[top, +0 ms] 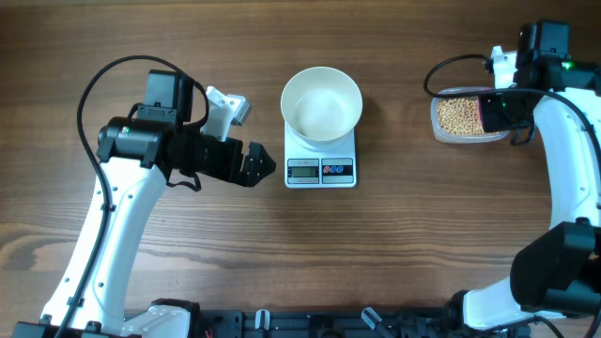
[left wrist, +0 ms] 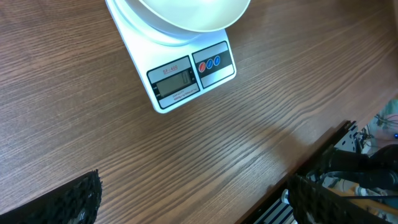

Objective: Scoop item into bowl and weigh 150g on scale
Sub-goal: 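Lower the pink scoop with the right gripper toward the soybean tub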

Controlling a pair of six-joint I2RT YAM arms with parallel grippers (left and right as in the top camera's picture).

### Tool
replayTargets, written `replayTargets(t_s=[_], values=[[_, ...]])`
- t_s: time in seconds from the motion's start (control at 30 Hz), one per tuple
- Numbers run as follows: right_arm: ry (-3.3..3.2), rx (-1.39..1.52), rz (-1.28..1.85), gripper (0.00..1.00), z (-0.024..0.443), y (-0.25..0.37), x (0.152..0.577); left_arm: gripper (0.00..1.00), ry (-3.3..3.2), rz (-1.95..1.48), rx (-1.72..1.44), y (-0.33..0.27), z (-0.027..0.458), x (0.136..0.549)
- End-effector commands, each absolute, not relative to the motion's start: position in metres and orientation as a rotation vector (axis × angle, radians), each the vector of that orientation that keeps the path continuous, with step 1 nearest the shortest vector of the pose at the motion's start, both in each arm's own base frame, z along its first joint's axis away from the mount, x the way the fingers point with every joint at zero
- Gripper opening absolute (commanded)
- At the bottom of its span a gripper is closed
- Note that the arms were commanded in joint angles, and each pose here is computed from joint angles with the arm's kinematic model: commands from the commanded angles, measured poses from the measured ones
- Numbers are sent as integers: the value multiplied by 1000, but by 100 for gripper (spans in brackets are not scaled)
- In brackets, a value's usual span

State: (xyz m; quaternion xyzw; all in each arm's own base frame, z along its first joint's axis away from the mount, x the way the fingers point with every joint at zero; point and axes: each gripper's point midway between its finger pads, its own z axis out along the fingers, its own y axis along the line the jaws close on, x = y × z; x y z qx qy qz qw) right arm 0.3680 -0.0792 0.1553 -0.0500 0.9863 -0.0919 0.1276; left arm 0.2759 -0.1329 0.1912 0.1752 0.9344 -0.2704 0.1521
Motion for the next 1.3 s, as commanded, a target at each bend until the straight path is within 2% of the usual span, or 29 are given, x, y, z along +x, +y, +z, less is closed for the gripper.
replayTargets(t_s=[0.0,0.9,1.27], values=[[2865,-124,-244,4,155,-78,369,100,2669,-808,512,-137,194,272],[2889,-140,-152,4,139,-68,367,100,2669,-808,512,-137,194,272],[2874,-58,-323,4,138,-89,369,100,2669,-808,512,-137,194,272]])
